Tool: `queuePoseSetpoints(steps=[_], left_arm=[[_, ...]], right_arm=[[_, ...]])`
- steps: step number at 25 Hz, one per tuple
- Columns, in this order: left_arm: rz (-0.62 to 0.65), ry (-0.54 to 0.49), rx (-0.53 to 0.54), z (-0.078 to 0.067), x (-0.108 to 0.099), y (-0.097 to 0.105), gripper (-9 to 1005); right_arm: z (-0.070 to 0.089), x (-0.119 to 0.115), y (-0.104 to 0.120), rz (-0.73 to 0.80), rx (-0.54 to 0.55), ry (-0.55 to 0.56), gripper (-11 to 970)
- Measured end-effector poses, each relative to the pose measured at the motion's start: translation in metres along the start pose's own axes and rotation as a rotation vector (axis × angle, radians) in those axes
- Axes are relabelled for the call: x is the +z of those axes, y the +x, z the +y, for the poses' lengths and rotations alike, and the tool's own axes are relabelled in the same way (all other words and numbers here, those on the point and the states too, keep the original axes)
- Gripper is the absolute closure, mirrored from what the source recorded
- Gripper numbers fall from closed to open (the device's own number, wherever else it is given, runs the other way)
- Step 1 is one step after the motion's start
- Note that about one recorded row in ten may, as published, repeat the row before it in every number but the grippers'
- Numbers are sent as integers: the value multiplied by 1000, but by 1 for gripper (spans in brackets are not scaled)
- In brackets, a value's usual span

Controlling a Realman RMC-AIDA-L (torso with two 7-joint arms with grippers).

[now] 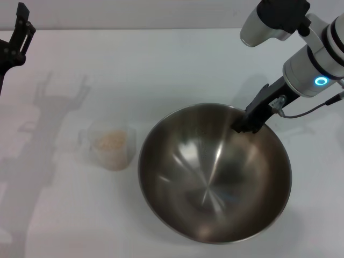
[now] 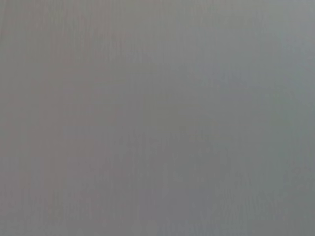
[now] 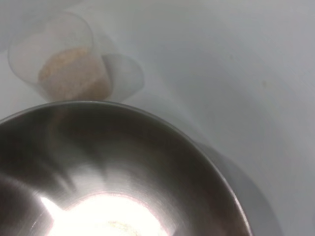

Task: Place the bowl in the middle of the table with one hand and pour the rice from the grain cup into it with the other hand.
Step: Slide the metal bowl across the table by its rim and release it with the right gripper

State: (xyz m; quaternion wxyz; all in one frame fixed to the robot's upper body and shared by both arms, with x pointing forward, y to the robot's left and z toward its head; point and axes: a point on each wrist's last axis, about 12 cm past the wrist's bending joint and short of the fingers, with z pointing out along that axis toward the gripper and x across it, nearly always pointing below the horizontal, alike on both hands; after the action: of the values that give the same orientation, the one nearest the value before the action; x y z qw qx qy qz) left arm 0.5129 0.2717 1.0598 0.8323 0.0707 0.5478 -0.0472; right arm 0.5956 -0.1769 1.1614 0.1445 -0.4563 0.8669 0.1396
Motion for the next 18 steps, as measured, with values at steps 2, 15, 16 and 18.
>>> queuePoseSetpoints(steps=[2, 15, 16, 18], left_arm=[[-1, 1, 0, 0, 0, 0, 133], [1, -8, 0, 2, -5, 0, 132], [0, -10, 0, 2, -6, 0, 132], [-7, -15, 1, 3, -9, -1, 132]], right_arm=[[0, 0, 0, 0, -2, 2, 890], [7, -9, -20, -40, -82, 59, 597], [7, -9, -20, -40, -82, 59, 578], [9, -7, -22, -32, -95, 62, 545]])
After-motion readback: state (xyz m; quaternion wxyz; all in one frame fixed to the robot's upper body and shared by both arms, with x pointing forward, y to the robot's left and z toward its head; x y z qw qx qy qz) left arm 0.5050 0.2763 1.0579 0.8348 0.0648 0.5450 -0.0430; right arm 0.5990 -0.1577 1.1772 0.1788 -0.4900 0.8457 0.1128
